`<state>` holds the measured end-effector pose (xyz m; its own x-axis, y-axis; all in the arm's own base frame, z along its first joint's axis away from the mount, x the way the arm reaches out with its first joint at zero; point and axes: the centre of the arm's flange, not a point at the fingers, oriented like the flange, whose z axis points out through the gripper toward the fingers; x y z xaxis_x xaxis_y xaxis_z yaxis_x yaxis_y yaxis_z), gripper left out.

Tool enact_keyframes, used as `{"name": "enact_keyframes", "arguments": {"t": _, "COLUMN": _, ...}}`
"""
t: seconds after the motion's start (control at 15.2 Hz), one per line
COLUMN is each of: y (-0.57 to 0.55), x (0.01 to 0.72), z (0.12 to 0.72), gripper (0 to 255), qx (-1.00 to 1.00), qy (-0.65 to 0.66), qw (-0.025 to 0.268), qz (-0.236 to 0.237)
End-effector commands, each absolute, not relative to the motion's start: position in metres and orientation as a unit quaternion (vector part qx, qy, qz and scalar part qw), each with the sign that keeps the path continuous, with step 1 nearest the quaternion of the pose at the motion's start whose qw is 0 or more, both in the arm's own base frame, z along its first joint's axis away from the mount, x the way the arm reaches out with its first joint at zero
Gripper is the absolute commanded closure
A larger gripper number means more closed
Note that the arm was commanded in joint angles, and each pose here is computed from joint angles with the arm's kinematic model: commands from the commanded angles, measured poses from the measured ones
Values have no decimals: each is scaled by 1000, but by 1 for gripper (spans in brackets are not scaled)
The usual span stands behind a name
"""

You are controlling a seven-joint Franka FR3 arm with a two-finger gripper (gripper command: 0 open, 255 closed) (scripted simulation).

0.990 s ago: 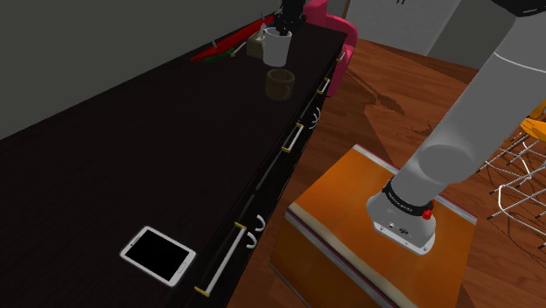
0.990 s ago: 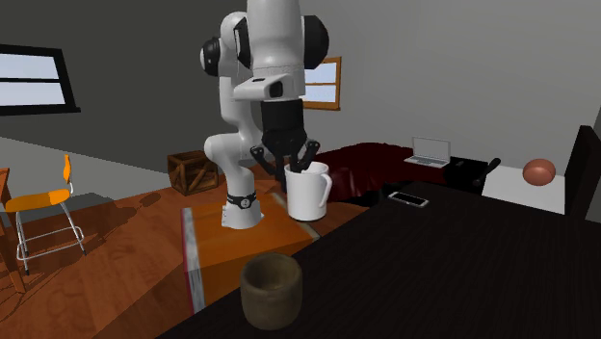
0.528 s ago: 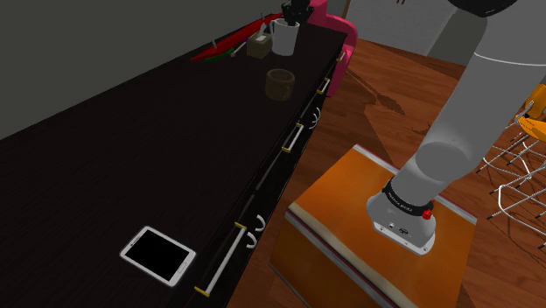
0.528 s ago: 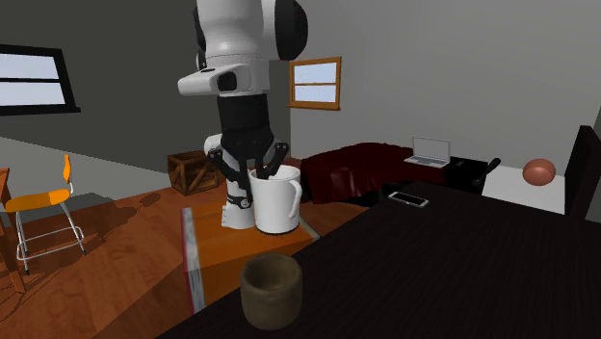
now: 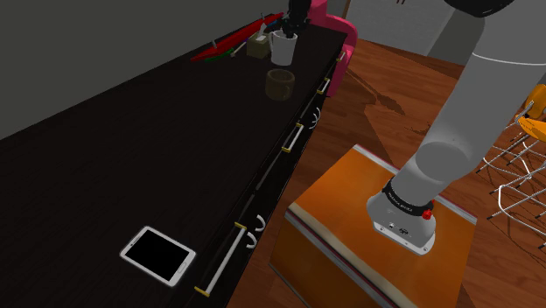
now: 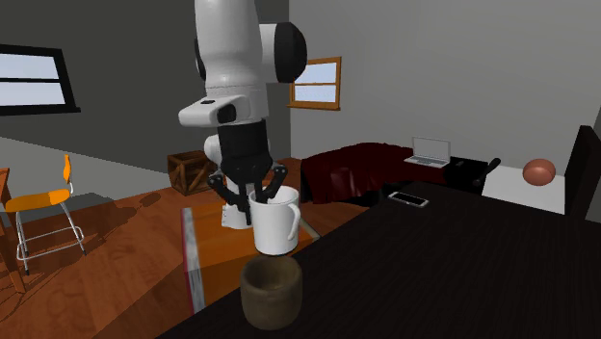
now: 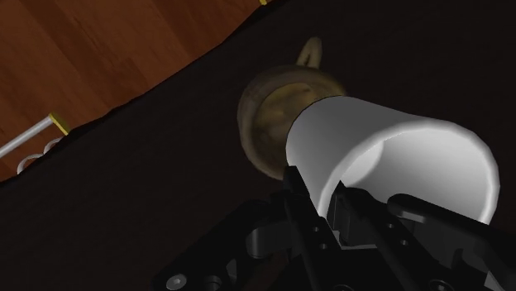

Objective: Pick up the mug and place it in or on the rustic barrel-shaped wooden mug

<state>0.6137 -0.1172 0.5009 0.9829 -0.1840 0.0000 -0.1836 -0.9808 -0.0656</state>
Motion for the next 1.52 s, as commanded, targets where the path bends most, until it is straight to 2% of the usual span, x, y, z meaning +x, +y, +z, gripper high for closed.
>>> {"name": "enact_keyframes", "arguments": {"t": 0.0, "y": -117, "x": 613, "z": 491, "gripper": 255, "qx": -995, "qy": 92, "qw": 33, "qz": -3}}
{"name": "enact_keyframes", "arguments": {"t": 0.46, "y": -117, "x": 613, "z": 450, "gripper": 255, "qx": -995, "qy": 92, "qw": 33, "qz": -3}}
{"name": "enact_keyframes", "arguments": {"t": 0.99, "y": -117, "x": 613, "z": 450, "gripper": 255, "qx": -995, "qy": 92, "qw": 33, "qz": -3}}
{"name": "enact_keyframes", "arguments": {"t": 1.06, "y": -117, "x": 613, "z": 450, "gripper": 0, "qx": -995, "qy": 92, "qw": 33, "qz": -3}}
{"name": "enact_keyframes", "arguments": {"t": 1.45, "y": -118, "x": 613, "z": 463, "gripper": 0, "qx": -995, "qy": 92, "qw": 33, "qz": -3}}
